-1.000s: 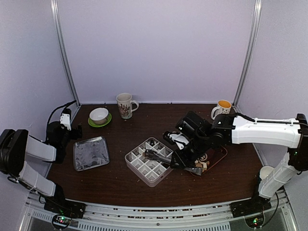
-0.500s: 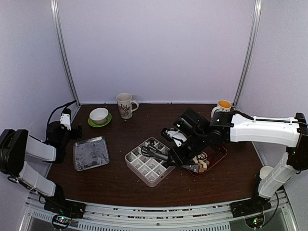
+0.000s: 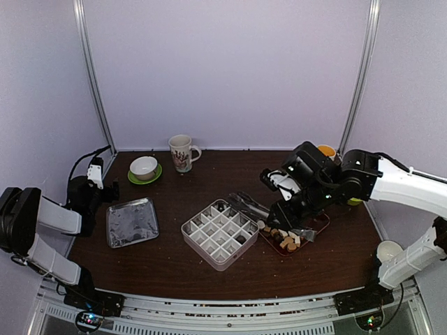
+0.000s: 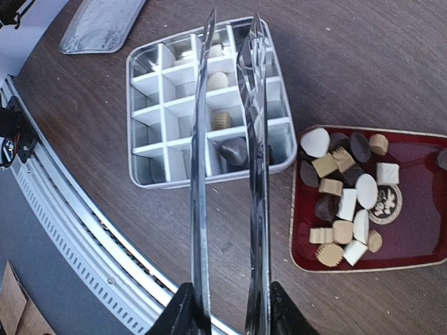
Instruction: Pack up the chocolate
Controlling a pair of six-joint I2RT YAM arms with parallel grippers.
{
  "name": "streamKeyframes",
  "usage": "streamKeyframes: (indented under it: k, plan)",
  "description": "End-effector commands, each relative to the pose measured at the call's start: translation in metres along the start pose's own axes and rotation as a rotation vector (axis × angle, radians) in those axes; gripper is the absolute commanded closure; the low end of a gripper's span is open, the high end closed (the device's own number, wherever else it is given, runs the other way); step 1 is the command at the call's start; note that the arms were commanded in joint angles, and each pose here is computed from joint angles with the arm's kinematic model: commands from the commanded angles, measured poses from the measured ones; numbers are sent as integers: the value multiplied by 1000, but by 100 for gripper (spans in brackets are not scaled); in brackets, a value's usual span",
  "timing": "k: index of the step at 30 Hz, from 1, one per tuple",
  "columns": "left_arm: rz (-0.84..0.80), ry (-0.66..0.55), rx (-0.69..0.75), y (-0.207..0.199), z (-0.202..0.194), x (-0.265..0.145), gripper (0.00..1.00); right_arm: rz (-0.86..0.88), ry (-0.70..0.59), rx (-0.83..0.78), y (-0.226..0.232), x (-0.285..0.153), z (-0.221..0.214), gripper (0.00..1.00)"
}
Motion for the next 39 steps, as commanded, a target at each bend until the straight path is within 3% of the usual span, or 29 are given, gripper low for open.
streamKeyframes:
  k: [1, 8, 19, 39]
  plan:
    - [6, -50, -9, 2, 7, 1, 2, -140, 123, 55, -25, -16, -33, 67]
    - [7, -51, -9, 2, 7, 1, 2, -189, 204, 204, -53, -17, -81, 67]
    - [7, -50, -9, 2, 7, 1, 2, -226, 375, 281, -58, -9, -113, 66]
    - [8, -50, -9, 2, 7, 1, 2, -184, 349, 373, -54, -11, -126, 66]
Point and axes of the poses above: each gripper's point midway between its finger pads, its own x axis out along the fingers, its own y axis along the line the jaws close on, z = x × y, the point moved 10 cm from there along -x, back along the fingers, and after that the axes turned 12 degrees about -x, right-handed, at the moved point
